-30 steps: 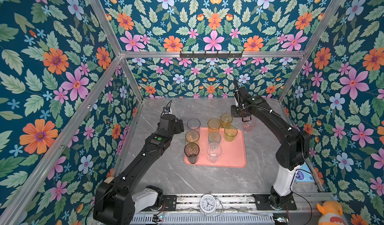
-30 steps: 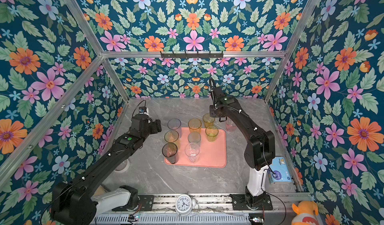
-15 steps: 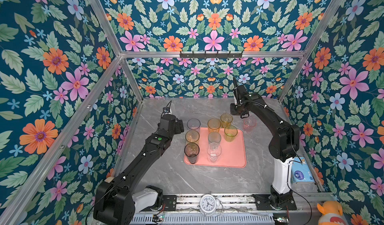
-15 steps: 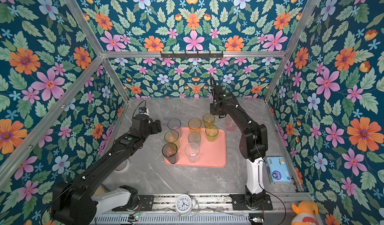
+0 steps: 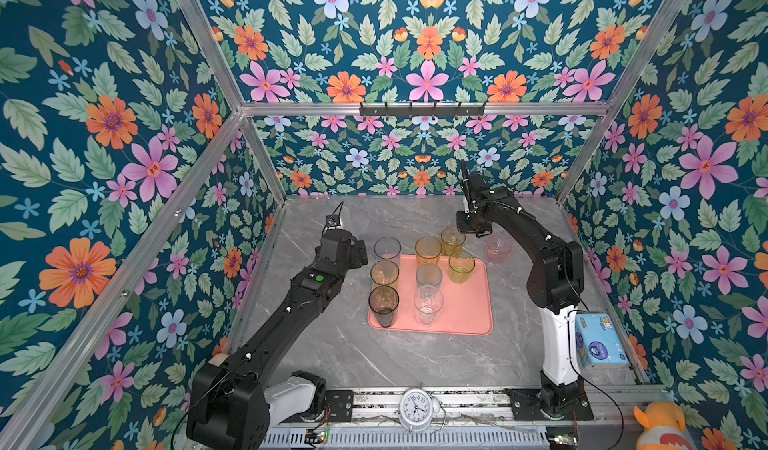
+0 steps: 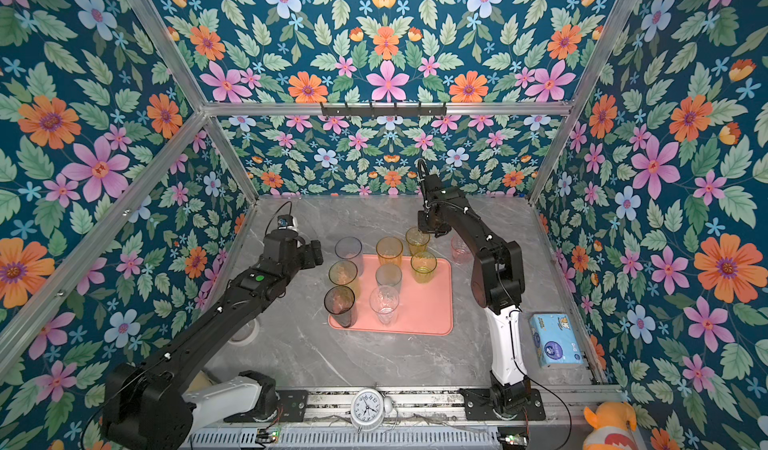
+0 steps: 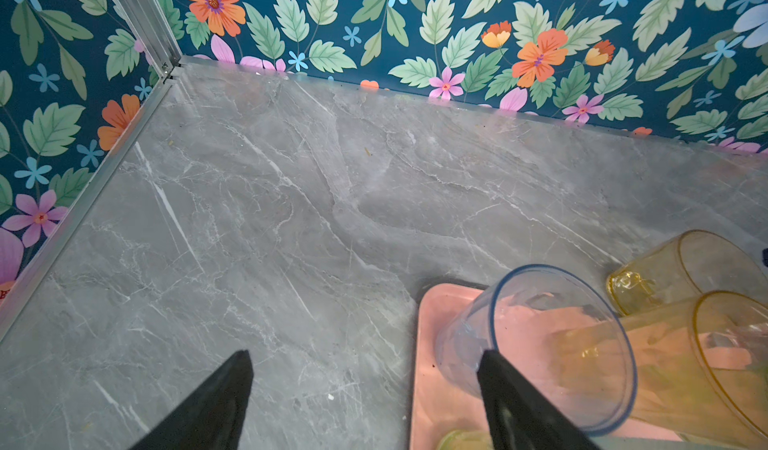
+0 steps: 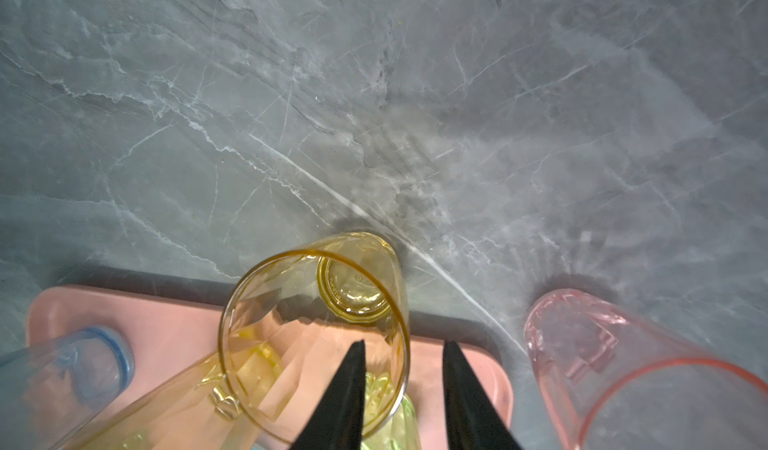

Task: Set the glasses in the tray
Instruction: 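Move the right gripper to the yellow glass beyond the tray and close, then lift the yellow glass with the right gripper toward the tray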

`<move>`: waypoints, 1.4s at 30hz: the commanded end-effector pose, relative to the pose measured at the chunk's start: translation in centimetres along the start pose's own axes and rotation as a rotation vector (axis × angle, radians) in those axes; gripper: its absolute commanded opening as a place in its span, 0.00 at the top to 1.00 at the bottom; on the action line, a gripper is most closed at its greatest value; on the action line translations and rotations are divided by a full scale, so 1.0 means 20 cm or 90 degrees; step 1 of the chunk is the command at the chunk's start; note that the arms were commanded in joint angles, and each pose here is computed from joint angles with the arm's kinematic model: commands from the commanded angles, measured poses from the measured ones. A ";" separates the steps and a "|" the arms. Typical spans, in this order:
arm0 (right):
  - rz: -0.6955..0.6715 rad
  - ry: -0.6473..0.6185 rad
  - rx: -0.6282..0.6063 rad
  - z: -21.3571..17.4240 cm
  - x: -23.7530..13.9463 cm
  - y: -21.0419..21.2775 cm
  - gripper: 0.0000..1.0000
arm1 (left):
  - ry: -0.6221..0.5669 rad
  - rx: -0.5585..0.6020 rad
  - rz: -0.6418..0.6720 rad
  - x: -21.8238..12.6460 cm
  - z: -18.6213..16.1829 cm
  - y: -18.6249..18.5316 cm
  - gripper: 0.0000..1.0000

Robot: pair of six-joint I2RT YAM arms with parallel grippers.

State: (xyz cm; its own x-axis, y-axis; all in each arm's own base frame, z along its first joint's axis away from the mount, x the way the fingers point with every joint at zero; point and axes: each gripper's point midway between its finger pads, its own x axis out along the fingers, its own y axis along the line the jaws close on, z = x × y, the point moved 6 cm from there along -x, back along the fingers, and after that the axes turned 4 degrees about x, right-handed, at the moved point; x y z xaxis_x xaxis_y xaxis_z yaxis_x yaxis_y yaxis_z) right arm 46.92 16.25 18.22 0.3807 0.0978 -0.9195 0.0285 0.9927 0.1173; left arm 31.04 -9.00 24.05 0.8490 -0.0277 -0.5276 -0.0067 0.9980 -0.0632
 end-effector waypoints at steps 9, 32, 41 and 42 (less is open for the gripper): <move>-0.007 0.040 0.000 -0.04 0.08 -0.01 0.67 | -0.006 0.002 0.005 -0.01 0.01 0.01 0.12; -0.004 0.057 0.004 -0.04 0.15 -0.02 0.84 | -0.005 0.002 0.005 -0.03 -0.01 0.02 0.12; -0.006 0.056 -0.010 -0.04 0.13 -0.02 0.89 | -0.005 0.000 0.009 -0.04 -0.02 0.03 0.12; -0.007 0.056 -0.011 -0.04 0.13 -0.02 0.90 | -0.005 0.000 0.009 -0.04 -0.02 0.03 0.12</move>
State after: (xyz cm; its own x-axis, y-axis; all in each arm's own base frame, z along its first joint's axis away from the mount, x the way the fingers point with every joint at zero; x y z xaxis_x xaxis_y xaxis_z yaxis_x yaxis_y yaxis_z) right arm 47.38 16.27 15.29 0.3058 0.1007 -0.9468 0.0291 0.9929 0.1150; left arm 30.24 -8.62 23.95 0.8508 -0.0233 -0.5250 -0.0107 0.9980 -0.0616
